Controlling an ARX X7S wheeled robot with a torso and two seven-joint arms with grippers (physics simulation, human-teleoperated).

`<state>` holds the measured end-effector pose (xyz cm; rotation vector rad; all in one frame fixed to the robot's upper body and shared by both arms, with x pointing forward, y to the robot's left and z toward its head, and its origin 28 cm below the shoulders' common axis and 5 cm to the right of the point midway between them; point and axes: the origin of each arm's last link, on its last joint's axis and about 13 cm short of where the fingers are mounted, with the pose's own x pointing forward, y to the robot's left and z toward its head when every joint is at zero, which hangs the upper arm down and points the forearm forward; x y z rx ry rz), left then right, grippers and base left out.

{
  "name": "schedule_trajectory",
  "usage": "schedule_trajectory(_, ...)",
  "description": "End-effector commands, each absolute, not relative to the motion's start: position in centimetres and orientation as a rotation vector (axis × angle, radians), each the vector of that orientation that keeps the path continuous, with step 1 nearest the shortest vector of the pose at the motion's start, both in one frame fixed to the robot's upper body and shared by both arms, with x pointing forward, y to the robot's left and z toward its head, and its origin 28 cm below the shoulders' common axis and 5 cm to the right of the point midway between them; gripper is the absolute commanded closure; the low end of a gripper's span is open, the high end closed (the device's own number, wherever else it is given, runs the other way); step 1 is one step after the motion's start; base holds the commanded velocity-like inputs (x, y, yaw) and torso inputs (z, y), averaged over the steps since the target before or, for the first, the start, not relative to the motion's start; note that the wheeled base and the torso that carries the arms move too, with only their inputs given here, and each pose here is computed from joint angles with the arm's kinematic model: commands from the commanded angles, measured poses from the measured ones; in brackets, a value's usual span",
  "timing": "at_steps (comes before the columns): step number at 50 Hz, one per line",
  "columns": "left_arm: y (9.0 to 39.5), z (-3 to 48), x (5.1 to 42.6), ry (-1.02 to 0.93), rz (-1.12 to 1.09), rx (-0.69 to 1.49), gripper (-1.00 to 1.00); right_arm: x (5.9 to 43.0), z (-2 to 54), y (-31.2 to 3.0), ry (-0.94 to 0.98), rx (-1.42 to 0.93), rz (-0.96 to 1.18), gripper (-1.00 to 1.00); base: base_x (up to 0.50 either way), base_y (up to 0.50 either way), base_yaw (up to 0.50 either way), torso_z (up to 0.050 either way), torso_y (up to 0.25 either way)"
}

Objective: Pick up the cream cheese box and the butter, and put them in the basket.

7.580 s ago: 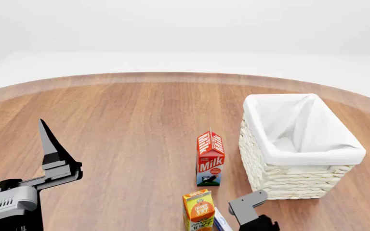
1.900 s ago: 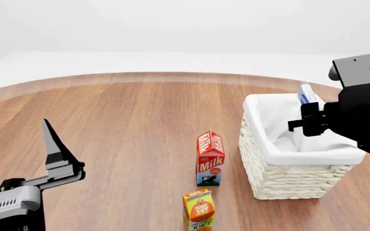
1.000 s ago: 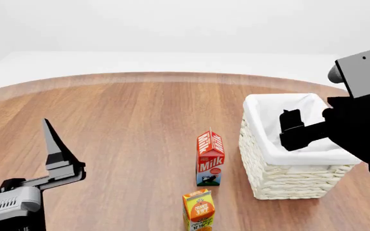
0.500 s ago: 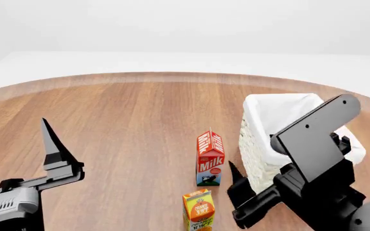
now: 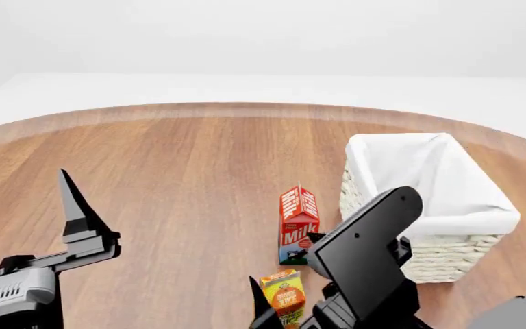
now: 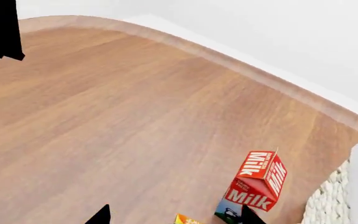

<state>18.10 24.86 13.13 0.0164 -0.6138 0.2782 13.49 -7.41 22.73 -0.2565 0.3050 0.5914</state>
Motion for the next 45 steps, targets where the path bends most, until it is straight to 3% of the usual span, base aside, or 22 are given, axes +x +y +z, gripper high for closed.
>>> schedule_trajectory(1, 24.8, 13.1, 18.0, -0.614, 0.277, 0.016, -1.00, 12.6, 21.7, -5.4, 0.312, -0.178, 0.648, -1.00, 0.00, 0.00, 0.00, 0.000, 0.000)
schedule_trajectory(45, 24.9, 13.4, 17.9, -0.627, 0.282, 0.021, -1.00, 11.3, 19.6, -0.5, 0.360, -0.077, 0.716, -1.00, 0.00, 0.00, 0.00, 0.000, 0.000)
